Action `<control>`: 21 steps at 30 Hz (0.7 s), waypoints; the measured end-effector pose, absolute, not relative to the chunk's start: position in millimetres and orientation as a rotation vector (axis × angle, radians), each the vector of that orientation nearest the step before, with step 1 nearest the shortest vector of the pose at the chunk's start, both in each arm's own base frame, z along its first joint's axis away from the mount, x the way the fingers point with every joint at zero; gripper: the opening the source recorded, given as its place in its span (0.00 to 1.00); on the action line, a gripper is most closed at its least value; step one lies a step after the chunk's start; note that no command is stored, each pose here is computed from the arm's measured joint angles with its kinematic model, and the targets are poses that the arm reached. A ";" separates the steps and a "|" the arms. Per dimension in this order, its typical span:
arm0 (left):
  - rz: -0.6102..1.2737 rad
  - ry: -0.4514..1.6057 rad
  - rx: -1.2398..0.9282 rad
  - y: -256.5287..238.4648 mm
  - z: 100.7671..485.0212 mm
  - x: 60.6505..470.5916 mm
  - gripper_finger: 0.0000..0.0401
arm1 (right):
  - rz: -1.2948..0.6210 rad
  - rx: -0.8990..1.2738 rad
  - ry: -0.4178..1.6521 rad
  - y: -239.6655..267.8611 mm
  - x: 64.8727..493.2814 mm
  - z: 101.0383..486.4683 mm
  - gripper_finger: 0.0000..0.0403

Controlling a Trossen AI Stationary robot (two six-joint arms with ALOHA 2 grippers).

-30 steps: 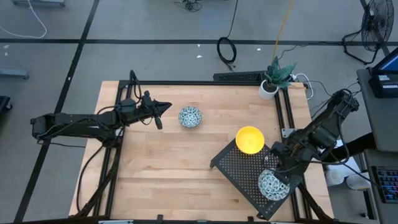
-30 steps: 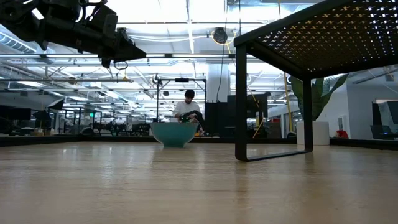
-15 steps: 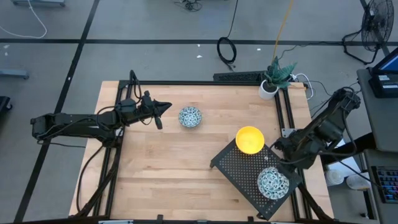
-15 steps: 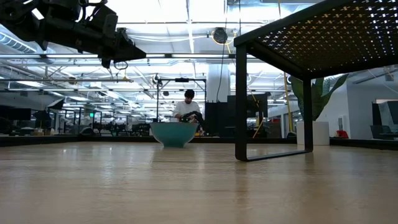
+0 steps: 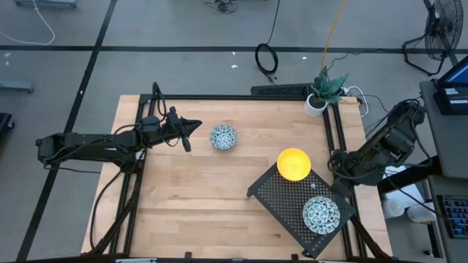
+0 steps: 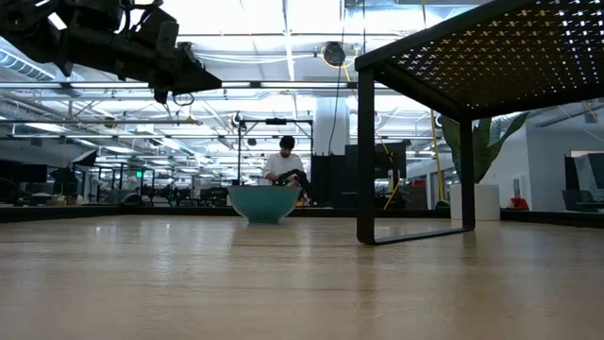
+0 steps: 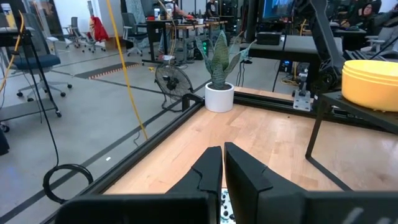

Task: Pick & Place Mini bowls
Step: Stack the blue patterned bowl on top of the blue patterned bowls on the shelf

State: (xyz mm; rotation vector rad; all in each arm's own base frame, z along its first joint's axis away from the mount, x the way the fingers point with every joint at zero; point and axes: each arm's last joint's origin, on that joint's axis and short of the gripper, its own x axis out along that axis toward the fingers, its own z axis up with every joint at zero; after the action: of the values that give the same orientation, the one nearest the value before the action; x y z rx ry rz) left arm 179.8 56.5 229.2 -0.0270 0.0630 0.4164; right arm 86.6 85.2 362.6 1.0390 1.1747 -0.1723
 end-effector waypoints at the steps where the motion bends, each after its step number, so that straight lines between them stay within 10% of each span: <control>1: 0.417 0.063 -0.027 56.5 229.2 179.8 0.05 | -0.172 1.021 1.151 82.4 84.8 363.1 0.22; 21: 0.417 0.042 -0.026 56.5 231.2 179.9 0.05 | -0.425 -0.106 0.291 81.2 118.7 340.3 0.22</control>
State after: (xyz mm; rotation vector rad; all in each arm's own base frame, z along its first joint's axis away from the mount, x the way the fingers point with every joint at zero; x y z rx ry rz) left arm 179.9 56.5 231.2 -0.0259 0.0420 0.4173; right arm 118.7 81.2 340.3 -0.1059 0.2913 -0.4248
